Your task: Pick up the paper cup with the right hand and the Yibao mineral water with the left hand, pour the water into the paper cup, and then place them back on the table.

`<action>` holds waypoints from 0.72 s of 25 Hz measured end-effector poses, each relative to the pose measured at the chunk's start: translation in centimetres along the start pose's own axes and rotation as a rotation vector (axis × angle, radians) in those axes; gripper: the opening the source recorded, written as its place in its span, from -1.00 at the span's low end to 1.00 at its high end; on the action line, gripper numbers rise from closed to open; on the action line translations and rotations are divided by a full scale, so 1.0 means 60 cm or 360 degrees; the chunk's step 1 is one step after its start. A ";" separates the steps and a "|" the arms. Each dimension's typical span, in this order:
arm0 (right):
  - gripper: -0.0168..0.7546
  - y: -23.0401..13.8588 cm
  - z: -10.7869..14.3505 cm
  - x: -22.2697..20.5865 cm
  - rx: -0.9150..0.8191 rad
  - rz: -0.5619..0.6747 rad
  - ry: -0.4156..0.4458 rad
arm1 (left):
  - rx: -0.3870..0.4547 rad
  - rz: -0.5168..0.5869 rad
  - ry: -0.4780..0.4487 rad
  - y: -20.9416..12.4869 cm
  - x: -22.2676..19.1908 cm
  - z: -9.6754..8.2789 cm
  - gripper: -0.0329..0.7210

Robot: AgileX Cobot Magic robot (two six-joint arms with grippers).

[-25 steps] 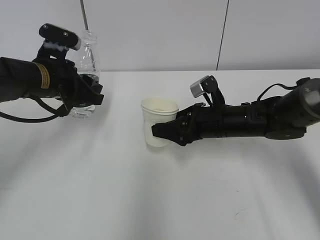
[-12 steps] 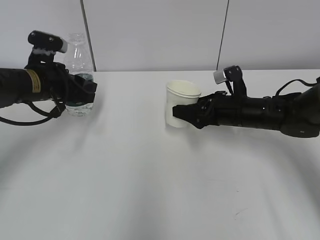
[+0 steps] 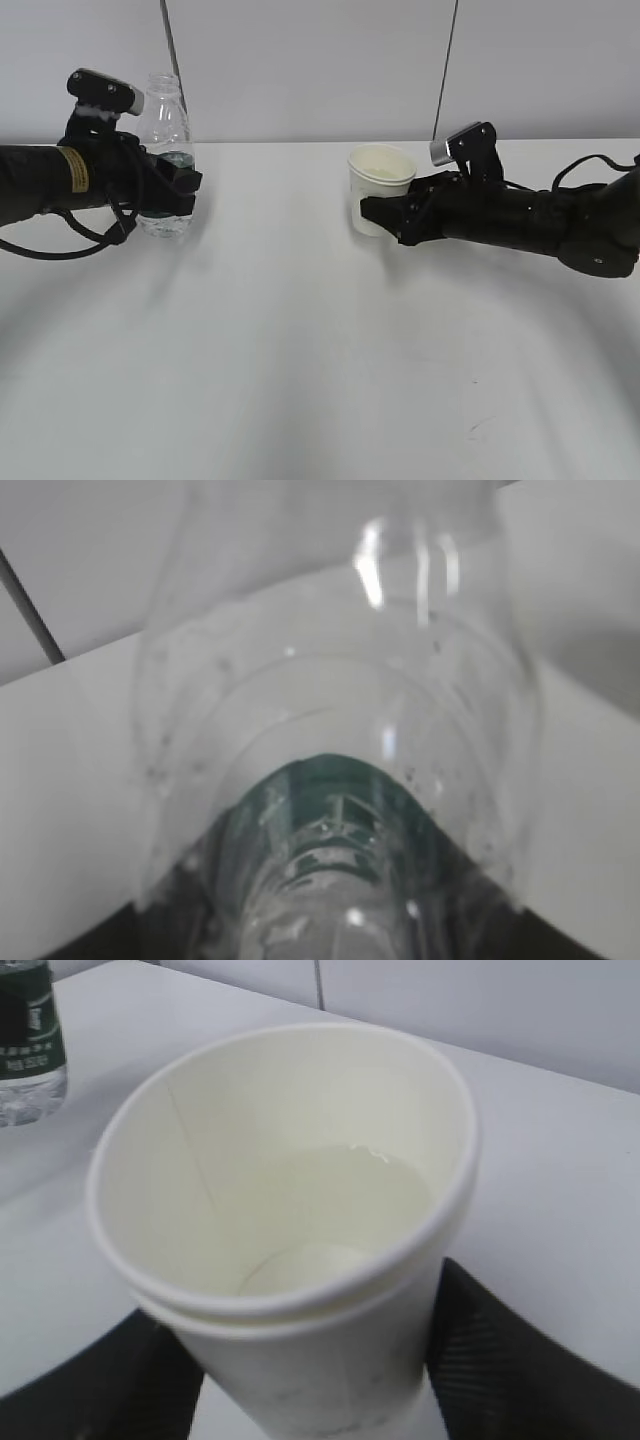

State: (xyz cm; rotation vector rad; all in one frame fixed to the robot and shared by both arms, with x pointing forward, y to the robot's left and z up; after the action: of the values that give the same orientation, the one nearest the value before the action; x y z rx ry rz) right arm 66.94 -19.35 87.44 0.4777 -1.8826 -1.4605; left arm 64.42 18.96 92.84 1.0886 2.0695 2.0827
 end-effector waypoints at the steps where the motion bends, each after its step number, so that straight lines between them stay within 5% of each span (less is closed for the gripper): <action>1: 0.34 -0.002 -0.003 0.000 -0.0005 0.0013 -0.0024 | -0.0008 0.0000 0.0001 0.000 0.000 0.000 -0.11; 18: 0.34 -0.013 -0.036 0.000 -0.0111 0.0023 -0.0294 | -0.0017 -0.0034 -0.0017 -0.005 -0.008 0.000 -0.11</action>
State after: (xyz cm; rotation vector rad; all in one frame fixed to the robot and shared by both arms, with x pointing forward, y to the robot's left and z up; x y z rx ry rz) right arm 68.37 -21.06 86.98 0.3043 -1.9647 -1.6011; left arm 64.66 18.79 92.33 1.0689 2.0539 2.0715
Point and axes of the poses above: a point on each arm's last joint axis where the gripper is mounted, x pointing back along that axis away from the gripper, z along the wrist's bending axis when the last joint is at zero, y = z × x, the point moved 3 cm from there along -x, pointing out along that axis toward the gripper, and after that the axes turned 12 degrees about x, right-handed, at the moved point
